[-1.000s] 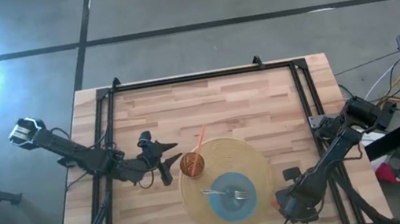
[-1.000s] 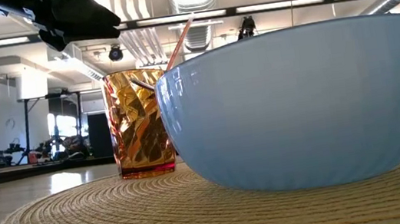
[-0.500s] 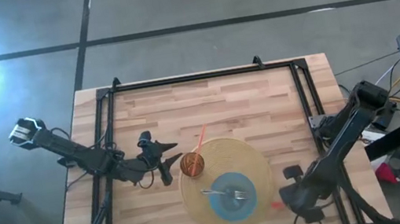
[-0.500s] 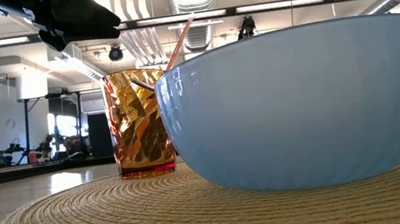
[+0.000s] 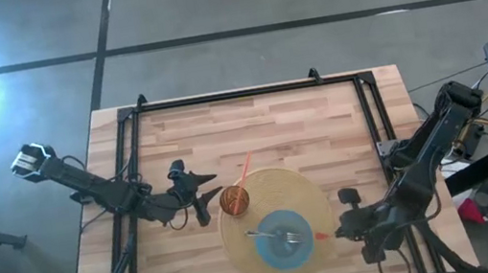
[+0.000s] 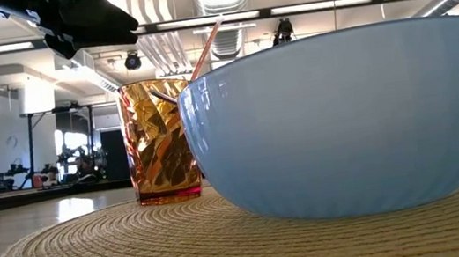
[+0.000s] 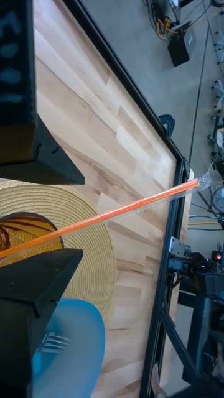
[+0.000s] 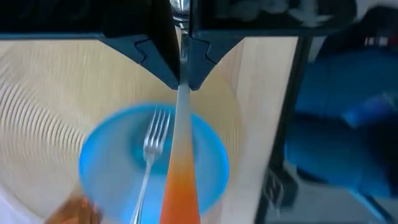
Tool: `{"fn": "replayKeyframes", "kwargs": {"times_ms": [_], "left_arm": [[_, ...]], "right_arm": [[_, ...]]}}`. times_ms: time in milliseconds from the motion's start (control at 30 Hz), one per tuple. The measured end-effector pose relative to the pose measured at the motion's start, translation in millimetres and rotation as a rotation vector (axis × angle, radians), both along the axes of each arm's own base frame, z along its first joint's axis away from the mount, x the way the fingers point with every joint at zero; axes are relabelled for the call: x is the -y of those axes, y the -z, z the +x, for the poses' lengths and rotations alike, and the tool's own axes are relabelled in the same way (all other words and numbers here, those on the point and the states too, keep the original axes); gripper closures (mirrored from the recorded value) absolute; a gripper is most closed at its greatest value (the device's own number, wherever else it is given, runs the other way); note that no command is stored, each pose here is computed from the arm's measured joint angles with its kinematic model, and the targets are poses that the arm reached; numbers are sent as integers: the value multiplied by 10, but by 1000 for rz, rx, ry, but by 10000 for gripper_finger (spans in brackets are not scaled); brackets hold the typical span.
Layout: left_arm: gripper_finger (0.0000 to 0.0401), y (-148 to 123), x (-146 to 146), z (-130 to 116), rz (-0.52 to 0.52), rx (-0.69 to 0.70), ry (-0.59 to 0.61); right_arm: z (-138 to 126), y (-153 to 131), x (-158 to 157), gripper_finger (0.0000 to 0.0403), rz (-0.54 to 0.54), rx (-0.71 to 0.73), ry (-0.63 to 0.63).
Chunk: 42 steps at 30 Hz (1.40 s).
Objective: Pick & Place Utensil
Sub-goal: Put the orange spoon into the blue bowl on the brown mat
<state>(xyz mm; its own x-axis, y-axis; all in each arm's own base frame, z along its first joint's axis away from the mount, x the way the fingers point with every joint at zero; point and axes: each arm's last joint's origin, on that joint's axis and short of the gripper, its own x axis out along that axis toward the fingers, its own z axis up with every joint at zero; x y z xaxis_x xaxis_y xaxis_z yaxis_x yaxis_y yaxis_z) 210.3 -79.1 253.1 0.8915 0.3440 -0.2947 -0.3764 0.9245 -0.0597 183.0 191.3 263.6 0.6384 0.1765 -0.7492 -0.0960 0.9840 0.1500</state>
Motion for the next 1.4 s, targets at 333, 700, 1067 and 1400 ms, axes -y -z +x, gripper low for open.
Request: {"fn": "replayKeyframes", "kwargs": {"times_ms": [333, 700, 1067, 1400], "left_arm": [[231, 0, 0, 0, 0, 0, 0], [231, 1, 0, -1, 0, -1, 0], [231, 9, -1, -3, 3, -5, 0], [231, 9, -2, -3, 3, -5, 0]], "right_arm": [[104, -96, -30, 390, -62, 214, 67], [161, -108, 23, 390, -152, 429, 372], [143, 152, 97, 390, -31, 607, 665], [139, 310, 101, 390, 122, 685, 698]]}}
